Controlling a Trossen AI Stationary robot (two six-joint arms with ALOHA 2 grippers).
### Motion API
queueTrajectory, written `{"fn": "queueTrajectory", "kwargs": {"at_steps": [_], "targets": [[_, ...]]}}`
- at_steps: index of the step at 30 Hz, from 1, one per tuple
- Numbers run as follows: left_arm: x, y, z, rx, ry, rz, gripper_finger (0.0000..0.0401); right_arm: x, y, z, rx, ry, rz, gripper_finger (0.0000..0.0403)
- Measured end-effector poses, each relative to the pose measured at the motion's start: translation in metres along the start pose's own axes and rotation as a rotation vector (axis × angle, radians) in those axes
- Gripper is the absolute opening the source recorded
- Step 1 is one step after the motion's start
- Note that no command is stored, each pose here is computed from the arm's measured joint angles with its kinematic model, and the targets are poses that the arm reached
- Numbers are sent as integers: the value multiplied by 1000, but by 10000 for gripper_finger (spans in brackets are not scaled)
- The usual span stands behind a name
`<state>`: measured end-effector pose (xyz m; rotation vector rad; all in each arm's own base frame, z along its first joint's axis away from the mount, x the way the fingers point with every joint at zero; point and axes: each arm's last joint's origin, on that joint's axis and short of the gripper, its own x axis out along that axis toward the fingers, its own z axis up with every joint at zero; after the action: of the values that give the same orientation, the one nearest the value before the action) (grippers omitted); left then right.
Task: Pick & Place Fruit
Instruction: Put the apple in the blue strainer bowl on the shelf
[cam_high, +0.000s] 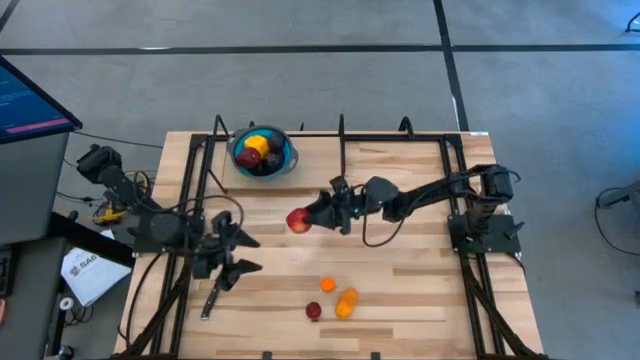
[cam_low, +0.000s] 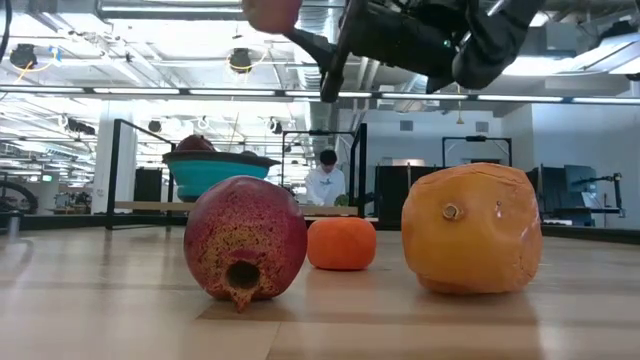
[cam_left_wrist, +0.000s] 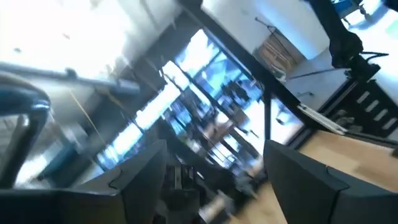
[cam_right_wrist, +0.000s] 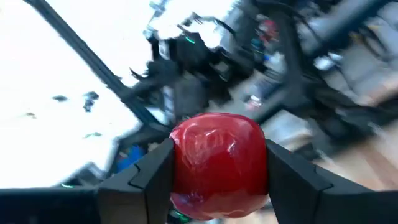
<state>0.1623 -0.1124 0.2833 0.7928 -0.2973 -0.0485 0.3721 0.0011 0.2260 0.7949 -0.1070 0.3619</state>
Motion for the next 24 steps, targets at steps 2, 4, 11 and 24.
{"fn": "queueTrajectory", "kwargs": {"at_steps": [2, 4, 11, 24], "targets": [[0, -1, 2, 78, -11, 2, 260, -1, 6, 7, 3, -28, 93, 206], [2, -3, 0, 127, 3, -3, 263, -2, 12, 11, -1, -48, 162, 214], [36, -8, 3, 298, 14, -29, 289, -1, 16, 9, -21, -56, 183, 217], [90, -13, -38, 405, 267, 145, 296, -1, 15, 7, -55, -51, 163, 219]]}}
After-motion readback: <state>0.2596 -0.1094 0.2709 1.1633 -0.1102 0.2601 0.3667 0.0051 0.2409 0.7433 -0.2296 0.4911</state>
